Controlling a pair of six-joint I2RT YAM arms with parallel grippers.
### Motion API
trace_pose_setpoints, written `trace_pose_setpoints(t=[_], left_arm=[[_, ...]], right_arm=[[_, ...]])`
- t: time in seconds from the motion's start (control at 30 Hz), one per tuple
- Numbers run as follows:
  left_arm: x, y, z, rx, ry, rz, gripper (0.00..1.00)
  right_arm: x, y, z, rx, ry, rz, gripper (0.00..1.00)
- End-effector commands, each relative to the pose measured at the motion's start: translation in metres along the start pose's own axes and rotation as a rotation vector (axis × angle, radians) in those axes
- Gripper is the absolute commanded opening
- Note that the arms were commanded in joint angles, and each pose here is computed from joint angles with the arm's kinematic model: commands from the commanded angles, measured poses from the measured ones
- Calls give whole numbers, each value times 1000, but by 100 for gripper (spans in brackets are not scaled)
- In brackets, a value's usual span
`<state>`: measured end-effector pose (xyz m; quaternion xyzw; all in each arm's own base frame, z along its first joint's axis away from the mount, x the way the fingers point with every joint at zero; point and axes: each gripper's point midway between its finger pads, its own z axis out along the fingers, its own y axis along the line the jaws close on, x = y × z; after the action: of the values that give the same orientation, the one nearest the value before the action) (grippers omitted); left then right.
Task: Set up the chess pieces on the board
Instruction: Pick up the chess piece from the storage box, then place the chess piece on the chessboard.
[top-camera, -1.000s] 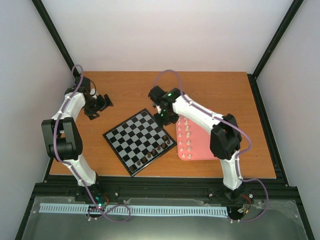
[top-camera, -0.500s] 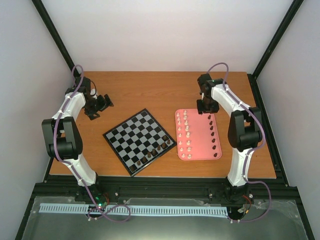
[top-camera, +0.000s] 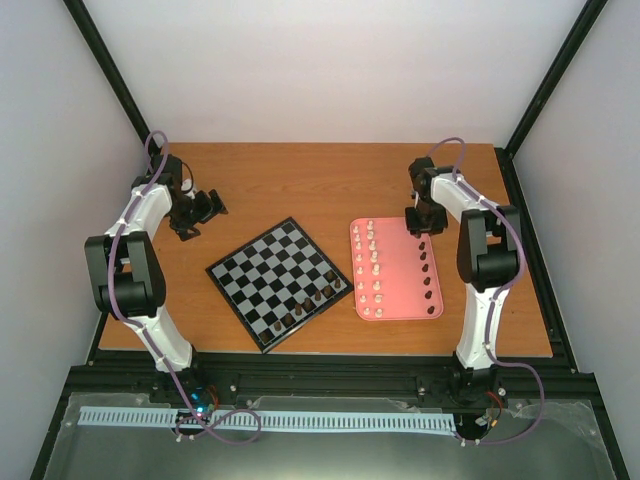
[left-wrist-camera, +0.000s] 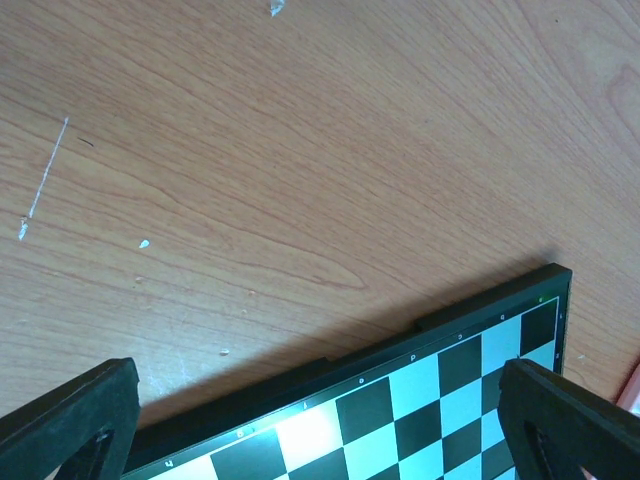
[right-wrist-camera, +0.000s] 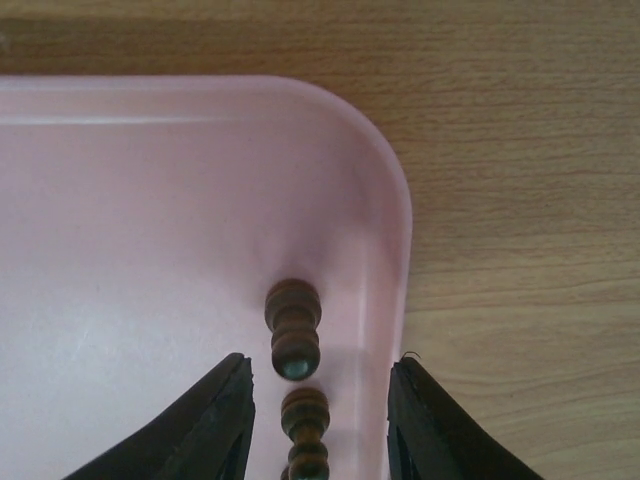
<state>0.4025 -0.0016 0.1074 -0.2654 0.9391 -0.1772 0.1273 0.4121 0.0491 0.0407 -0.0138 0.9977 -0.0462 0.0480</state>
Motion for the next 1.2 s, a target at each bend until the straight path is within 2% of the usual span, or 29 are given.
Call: trace_pose_setpoints(t=[0.0, 0.13, 0.57, 0.8, 0.93, 1.17], left_arm=[[-8, -8, -3, 8, -17, 28, 100], [-9, -7, -2, 2, -17, 30, 100], [-10, -6, 3, 0, -7, 26, 100], [-10, -6, 5, 2, -3, 24, 100], [-10, -6, 3, 4, -8, 25, 100], [-10, -8, 1, 8, -15, 26, 100]], right_arm=[[-5, -2, 11, 7, -3, -18, 36], [-6, -1, 13, 6, -1, -21, 34], [-10, 2, 5, -17, -9, -10, 3], [-12, 21, -46, -80, -88, -35, 3], [-3, 66, -84, -114, -132, -128, 3], [43, 204, -111, -222, -120, -379, 3]])
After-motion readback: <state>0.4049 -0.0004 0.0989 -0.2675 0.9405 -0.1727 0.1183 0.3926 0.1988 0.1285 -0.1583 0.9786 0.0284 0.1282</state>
